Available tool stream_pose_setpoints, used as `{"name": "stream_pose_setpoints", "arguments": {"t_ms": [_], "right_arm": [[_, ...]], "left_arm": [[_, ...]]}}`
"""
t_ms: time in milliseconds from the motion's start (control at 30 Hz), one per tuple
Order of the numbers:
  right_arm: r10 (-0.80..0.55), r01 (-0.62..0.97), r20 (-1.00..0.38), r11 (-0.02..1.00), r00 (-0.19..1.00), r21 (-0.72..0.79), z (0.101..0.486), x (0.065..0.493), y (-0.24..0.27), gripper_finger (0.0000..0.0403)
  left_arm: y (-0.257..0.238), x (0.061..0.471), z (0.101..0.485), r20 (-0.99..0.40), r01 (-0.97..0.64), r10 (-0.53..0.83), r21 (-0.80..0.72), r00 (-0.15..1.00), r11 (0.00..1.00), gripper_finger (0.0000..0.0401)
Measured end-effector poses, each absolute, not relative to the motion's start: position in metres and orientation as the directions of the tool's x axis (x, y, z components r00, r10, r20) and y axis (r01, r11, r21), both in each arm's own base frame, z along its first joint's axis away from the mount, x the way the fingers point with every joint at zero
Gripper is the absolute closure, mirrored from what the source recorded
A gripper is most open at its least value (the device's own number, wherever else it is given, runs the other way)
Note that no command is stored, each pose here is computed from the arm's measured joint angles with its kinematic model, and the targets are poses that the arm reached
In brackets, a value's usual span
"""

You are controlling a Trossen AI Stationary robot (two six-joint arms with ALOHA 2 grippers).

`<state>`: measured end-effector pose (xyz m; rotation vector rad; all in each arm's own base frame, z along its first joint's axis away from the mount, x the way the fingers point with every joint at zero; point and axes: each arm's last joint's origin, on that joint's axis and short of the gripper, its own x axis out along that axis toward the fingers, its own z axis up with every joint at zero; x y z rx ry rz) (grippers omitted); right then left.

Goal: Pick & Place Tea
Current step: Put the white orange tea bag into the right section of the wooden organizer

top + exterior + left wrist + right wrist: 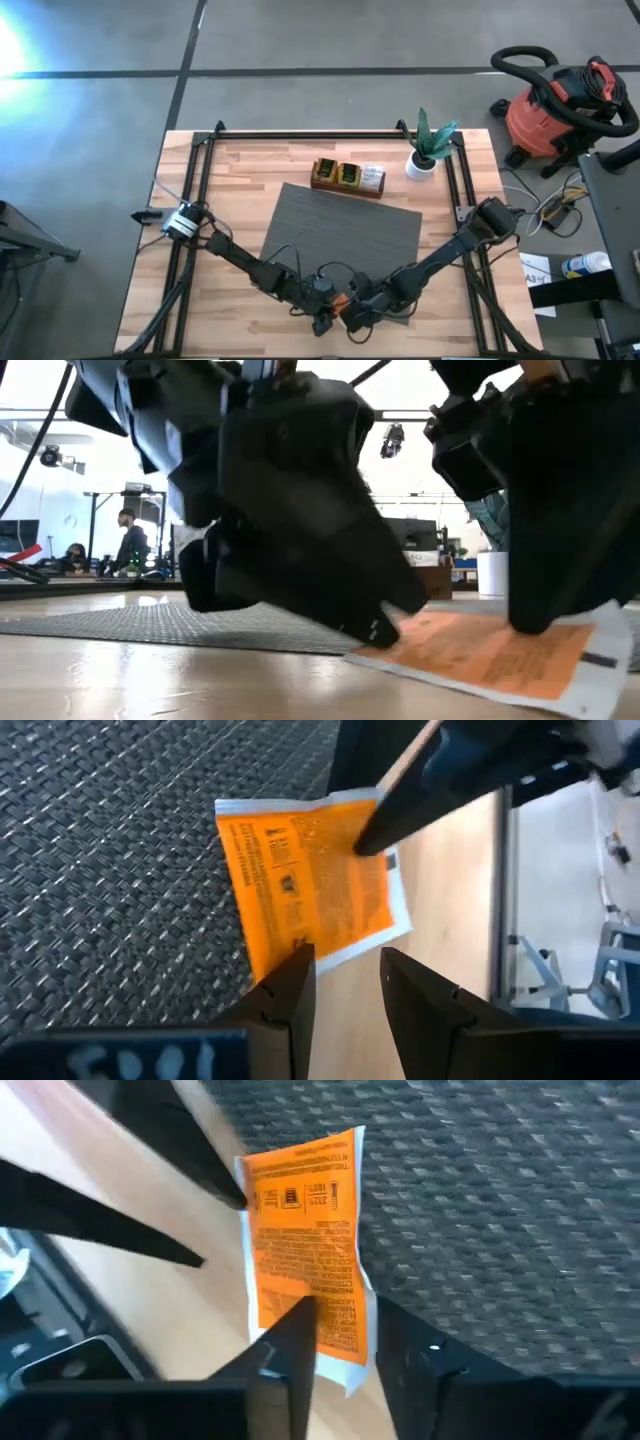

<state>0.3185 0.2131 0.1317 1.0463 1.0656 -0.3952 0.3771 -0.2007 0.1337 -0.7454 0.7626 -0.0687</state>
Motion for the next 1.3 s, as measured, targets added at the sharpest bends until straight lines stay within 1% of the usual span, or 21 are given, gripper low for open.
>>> {"name": "stream_pose_setpoints", "arguments": {"t_ms": [233,300,433,533,767,900,1133,1300], "right_arm": [[0.237,0.691,-0.842,0.487,0.485,0.535,0.141,0.318,0.215,0.0374],[0.241,0.680,-0.836,0.493,0.493,0.543,0.145,0.318,0.214,0.0389],[0.241,0.672,-0.835,0.503,0.495,0.544,0.154,0.315,0.213,0.0393],[0.230,0.677,-0.849,0.520,0.476,0.521,0.159,0.311,0.210,0.0394],[0.322,0.642,-0.864,0.578,0.388,0.504,0.157,0.308,0.211,0.0394],[0.342,0.577,-0.855,0.632,0.391,0.517,0.158,0.310,0.213,0.0394],[0.379,0.427,-0.830,0.724,0.410,0.541,0.171,0.317,0.218,0.0394],[0.359,0.431,-0.872,0.765,0.332,0.479,0.173,0.313,0.216,0.0394]], "left_arm": [[-0.203,0.381,0.141,-0.578,-0.188,-0.316,-0.648,0.753,0.738,0.0291],[-0.203,0.383,0.144,-0.570,-0.177,-0.317,-0.647,0.758,0.741,0.0291],[-0.205,0.386,0.151,-0.553,-0.148,-0.323,-0.644,0.768,0.751,0.0291],[-0.207,0.389,0.157,-0.543,-0.128,-0.326,-0.639,0.774,0.759,0.0291],[-0.208,0.394,0.169,-0.541,-0.103,-0.300,-0.592,0.786,0.799,0.0291],[-0.209,0.396,0.172,-0.532,-0.071,-0.299,-0.568,0.792,0.820,0.0291],[-0.202,0.398,0.170,-0.544,-0.036,-0.282,-0.500,0.790,0.865,0.0291],[-0.201,0.398,0.171,-0.556,-0.019,-0.274,-0.464,0.784,0.886,0.0291]]}}
